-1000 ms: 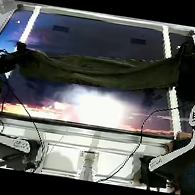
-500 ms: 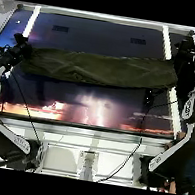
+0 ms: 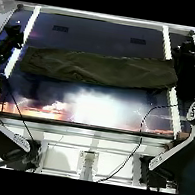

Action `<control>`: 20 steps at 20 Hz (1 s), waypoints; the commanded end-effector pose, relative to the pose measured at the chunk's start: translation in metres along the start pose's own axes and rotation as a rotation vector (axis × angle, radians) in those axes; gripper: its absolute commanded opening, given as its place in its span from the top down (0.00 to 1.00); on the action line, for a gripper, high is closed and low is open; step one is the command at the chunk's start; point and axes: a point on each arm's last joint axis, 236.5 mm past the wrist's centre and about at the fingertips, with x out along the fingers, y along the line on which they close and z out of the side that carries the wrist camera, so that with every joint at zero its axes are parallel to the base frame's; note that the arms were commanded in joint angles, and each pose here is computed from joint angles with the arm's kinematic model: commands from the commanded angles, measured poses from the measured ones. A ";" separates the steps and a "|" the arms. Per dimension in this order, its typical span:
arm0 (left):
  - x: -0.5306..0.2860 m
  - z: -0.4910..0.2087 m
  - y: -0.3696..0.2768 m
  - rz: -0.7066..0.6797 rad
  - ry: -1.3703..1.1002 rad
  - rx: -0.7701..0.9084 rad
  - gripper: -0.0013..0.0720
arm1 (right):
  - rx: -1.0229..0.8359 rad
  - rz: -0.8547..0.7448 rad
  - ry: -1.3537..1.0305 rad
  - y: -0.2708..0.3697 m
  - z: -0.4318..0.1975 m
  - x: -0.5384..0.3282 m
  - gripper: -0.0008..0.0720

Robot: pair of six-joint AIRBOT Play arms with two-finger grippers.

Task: Fold the clothes and pants, and hang the long-sleeved shirts on hangers.

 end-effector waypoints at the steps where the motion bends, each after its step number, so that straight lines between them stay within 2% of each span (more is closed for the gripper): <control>1: -0.040 -0.027 -0.011 -0.040 0.265 0.059 0.37 | -0.104 0.135 0.293 0.038 -0.069 -0.025 0.14; 3: -0.067 -0.033 0.018 0.082 0.368 0.091 0.37 | -0.127 0.130 0.416 0.041 -0.102 -0.032 0.14; 4: -0.079 -0.033 0.031 0.136 0.401 0.106 0.32 | -0.135 0.134 0.452 0.044 -0.114 -0.032 0.14; 8: -0.107 -0.023 0.061 0.304 0.471 0.179 0.24 | -0.156 0.184 0.540 0.070 -0.154 -0.023 0.14; 12: -0.118 -0.043 0.043 0.252 0.655 0.234 0.24 | -0.204 0.243 0.619 0.095 -0.197 -0.011 0.14; 15: -0.119 -0.043 0.047 0.242 0.675 0.232 0.24 | -0.258 0.260 0.669 0.104 -0.227 -0.002 0.14; 16: -0.120 -0.043 0.050 0.239 0.677 0.241 0.18 | -0.273 0.265 0.682 0.106 -0.236 0.000 0.14; 17: -0.120 -0.042 0.054 0.234 0.680 0.272 0.17 | -0.278 0.266 0.692 0.108 -0.241 0.002 0.14; 20: -0.129 -0.030 0.083 0.342 0.674 0.335 0.17 | -0.306 0.269 0.720 0.108 -0.254 0.003 0.14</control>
